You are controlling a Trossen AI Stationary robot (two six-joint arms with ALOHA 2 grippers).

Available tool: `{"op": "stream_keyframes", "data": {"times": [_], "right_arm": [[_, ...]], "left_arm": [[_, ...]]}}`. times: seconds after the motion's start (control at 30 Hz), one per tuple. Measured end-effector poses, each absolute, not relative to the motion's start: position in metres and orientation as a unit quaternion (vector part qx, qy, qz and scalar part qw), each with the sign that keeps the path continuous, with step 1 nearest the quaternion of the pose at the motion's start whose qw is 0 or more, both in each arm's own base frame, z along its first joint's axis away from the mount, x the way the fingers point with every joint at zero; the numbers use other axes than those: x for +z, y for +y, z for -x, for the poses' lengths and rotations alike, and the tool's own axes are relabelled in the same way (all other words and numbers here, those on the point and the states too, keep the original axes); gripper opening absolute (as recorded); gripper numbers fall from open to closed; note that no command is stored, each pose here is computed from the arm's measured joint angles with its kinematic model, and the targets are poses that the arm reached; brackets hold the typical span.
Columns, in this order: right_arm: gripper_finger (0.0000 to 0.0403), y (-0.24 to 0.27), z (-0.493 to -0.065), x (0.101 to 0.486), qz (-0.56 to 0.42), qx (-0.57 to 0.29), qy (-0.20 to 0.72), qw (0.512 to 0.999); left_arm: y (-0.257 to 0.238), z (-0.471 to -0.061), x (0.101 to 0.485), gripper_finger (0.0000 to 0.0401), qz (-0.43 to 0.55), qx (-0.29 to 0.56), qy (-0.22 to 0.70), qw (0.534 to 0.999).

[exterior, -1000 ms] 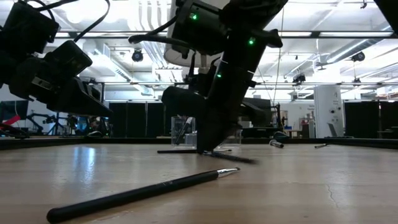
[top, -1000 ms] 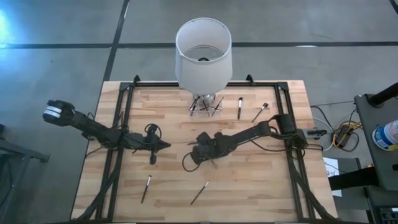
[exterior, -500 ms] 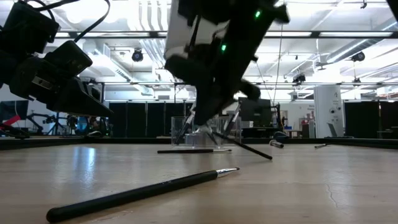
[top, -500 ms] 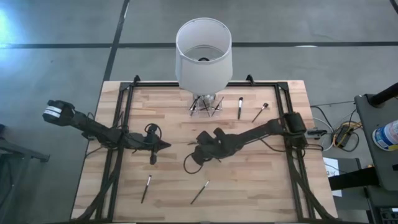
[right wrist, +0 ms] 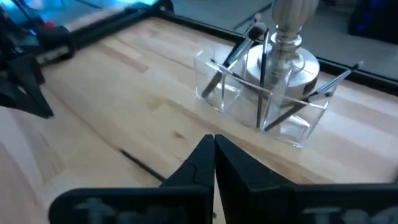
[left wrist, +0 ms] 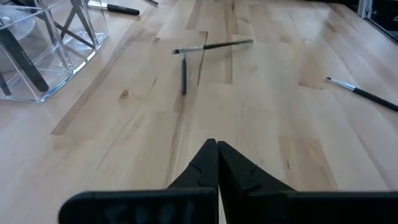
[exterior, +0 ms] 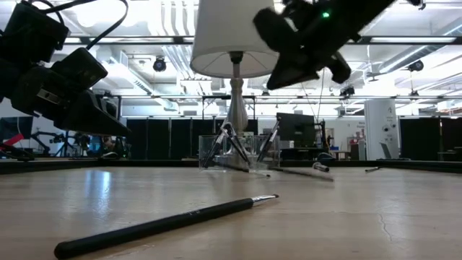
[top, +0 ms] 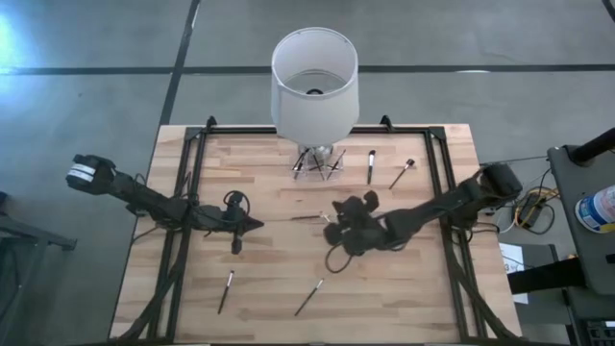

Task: Put items in baskets/containers
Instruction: Put the black eyeshadow brush into the transparent organizer

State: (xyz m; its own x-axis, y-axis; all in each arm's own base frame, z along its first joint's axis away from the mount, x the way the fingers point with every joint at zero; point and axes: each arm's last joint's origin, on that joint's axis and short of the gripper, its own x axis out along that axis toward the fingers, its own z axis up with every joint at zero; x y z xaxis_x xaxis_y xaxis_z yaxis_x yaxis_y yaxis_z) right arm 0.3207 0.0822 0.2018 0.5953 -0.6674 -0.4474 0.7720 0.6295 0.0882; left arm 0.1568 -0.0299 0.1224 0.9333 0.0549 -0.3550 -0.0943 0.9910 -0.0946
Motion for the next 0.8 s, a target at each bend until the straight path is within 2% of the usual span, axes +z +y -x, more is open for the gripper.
{"op": "stream_keyframes", "data": {"times": [0.07, 0.2, 0.4, 0.6, 0.8], "right_arm": [[0.0008, 0.079, -0.310, 0.199, -0.147, -0.397, 0.172, 0.890], [0.0008, 0.070, -0.296, 0.196, -0.184, -0.330, 0.203, 0.903], [0.0026, 0.048, -0.299, 0.183, -0.243, -0.299, 0.280, 0.880], [0.0088, 0.018, -0.313, 0.169, -0.242, -0.332, 0.381, 0.828], [0.0132, -0.015, -0.310, 0.159, -0.209, -0.406, 0.483, 0.747]], "left_arm": [[-0.030, -0.157, 0.122, 0.0000, 0.055, 0.039, 0.179, 0.981], [-0.030, -0.157, 0.122, 0.0000, 0.056, 0.040, 0.179, 0.981], [-0.030, -0.157, 0.122, 0.0000, 0.056, 0.040, 0.179, 0.981], [-0.030, -0.157, 0.122, 0.0000, 0.062, 0.042, 0.179, 0.981], [-0.030, -0.157, 0.122, 0.0000, 0.062, 0.042, 0.179, 0.981]]}}
